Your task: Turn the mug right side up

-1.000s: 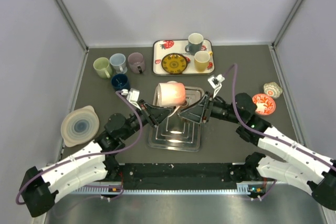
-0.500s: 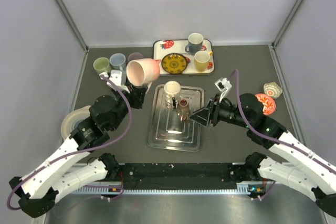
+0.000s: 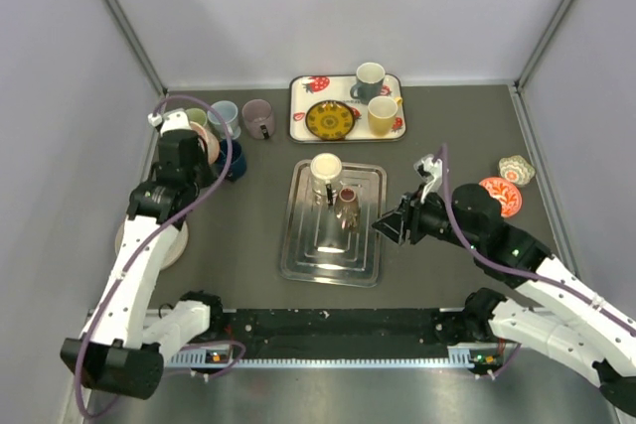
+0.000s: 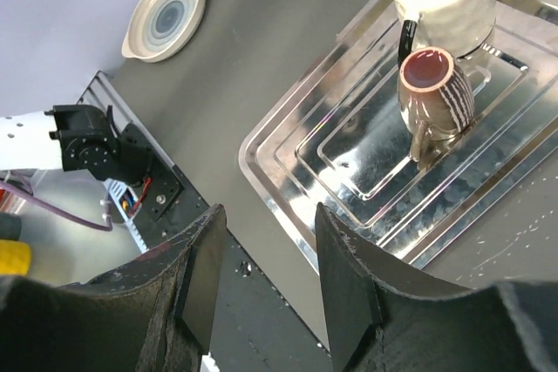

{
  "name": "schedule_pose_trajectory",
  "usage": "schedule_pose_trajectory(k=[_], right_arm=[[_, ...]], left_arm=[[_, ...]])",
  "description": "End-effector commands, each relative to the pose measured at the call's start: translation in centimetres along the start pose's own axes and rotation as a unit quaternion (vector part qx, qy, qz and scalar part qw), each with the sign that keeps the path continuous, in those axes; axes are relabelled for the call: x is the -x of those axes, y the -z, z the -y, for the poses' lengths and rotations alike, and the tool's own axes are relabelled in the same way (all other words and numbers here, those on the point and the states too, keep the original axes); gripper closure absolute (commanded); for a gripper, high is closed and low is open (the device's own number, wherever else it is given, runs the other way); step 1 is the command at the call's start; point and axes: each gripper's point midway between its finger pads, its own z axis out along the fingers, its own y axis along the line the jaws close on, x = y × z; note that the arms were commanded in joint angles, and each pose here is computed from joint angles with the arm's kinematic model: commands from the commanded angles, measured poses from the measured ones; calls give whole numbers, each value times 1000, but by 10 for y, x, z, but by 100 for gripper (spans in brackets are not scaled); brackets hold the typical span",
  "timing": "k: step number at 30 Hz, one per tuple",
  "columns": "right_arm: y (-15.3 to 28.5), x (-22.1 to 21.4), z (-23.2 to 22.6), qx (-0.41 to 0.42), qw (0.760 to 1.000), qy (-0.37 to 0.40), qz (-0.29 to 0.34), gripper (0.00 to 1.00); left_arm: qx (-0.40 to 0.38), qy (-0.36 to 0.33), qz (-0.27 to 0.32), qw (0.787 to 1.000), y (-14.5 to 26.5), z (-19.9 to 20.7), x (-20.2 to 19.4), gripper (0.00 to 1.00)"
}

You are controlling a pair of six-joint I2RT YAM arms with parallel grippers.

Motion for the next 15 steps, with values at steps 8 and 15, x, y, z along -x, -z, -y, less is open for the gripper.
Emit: schedule_pose_trajectory(k=[8,15], right_arm=[[5,-5,7,-5,999,33,11,54],[3,-13,8,-1,999,41,-8,54]], left_arm=[[60,105,-23,992,-83,-41,7,100],[97,133,-37,986,-116,-70,-13,100]])
